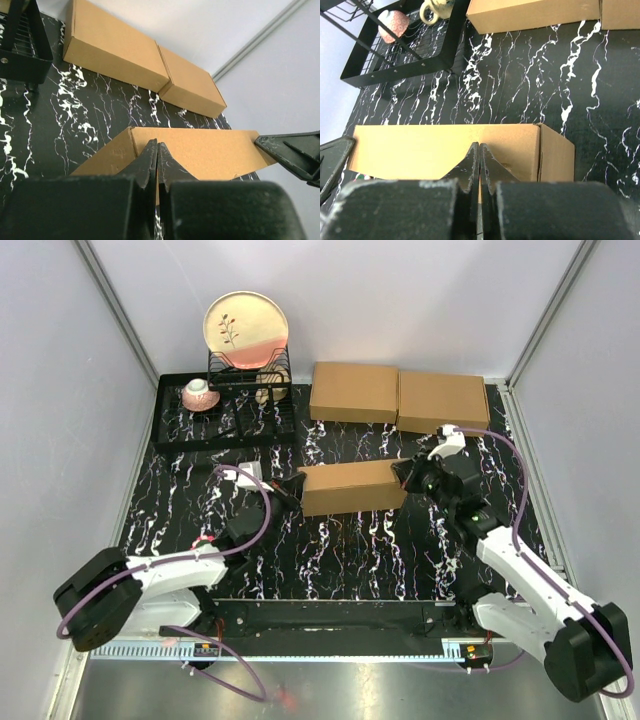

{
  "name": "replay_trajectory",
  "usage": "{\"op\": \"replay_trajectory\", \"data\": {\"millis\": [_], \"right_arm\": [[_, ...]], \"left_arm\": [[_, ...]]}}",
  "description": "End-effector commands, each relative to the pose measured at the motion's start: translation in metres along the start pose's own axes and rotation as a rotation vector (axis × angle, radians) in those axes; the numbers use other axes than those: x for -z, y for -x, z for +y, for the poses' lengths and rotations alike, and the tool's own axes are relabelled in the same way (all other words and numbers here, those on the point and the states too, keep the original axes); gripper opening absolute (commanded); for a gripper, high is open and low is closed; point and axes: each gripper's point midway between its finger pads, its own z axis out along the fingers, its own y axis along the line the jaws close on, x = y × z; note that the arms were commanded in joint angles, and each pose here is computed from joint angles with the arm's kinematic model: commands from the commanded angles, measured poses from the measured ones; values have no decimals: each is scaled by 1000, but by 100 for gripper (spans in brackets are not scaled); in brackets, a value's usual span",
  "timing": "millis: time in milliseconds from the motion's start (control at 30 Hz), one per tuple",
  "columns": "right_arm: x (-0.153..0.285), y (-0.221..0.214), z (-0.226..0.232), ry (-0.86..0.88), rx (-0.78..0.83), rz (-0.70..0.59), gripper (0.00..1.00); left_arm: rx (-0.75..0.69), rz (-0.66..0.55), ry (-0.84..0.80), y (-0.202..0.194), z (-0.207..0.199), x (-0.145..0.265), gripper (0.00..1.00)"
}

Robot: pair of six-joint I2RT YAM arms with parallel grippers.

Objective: Fold the paper box

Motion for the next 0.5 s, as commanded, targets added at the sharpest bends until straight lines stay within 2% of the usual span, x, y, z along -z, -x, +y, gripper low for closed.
{"op": "replay_trajectory", "data": {"millis": [0, 67, 200, 367, 467], "right_arm": [[39, -91, -36, -108, -31, 328, 0], [50, -105, -40, -118, -54, 366, 0], [63, -103, -28, -79, -140, 348, 0], [75, -94, -20, -61, -161, 332, 0], [82, -74, -7, -15, -167, 270, 0]], "left_arm": [[-190, 271, 87, -62, 43, 36, 0], [-215, 302, 92, -72, 45, 48, 0], [-223, 351, 128, -85, 53, 66, 0], [-203, 385, 175, -92, 68, 88, 0], [-169, 311, 133, -68, 57, 91, 0]]}}
